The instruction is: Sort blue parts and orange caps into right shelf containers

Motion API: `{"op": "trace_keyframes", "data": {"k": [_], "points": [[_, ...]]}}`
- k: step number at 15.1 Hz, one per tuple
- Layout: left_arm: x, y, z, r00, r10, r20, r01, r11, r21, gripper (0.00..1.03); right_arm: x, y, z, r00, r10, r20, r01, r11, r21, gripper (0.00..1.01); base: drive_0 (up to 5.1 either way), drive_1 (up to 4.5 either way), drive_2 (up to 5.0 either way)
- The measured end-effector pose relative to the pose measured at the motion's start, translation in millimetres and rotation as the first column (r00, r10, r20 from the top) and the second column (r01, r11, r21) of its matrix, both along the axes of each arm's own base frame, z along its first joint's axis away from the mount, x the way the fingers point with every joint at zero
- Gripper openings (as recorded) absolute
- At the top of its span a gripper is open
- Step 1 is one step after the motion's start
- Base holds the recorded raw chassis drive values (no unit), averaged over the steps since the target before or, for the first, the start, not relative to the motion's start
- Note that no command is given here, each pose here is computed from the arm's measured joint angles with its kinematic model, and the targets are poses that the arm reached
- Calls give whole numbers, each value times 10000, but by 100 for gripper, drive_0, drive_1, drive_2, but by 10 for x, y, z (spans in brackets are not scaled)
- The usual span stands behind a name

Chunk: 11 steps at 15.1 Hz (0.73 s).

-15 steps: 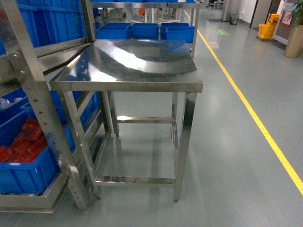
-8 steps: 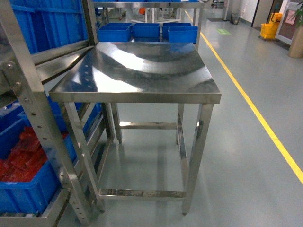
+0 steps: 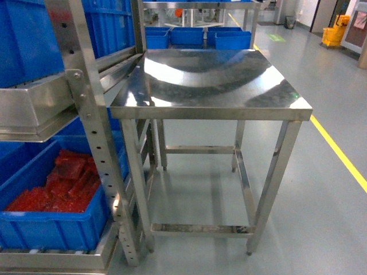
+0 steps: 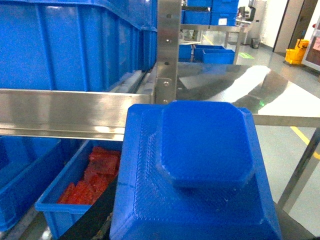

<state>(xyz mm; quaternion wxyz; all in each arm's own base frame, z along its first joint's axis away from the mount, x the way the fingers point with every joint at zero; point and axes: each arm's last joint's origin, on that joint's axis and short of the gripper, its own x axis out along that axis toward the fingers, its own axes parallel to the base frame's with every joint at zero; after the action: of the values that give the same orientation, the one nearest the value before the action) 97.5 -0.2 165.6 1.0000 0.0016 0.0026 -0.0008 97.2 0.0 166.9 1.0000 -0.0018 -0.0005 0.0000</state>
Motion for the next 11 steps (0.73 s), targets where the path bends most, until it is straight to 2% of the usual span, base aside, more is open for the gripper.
{"op": "trace_keyframes", "data": {"k": [11], "points": [[0, 0, 2, 10000, 0, 23, 0, 10000, 0, 43, 0, 0, 1, 10000, 0, 15, 0, 10000, 0, 44, -493, 224, 259]]}}
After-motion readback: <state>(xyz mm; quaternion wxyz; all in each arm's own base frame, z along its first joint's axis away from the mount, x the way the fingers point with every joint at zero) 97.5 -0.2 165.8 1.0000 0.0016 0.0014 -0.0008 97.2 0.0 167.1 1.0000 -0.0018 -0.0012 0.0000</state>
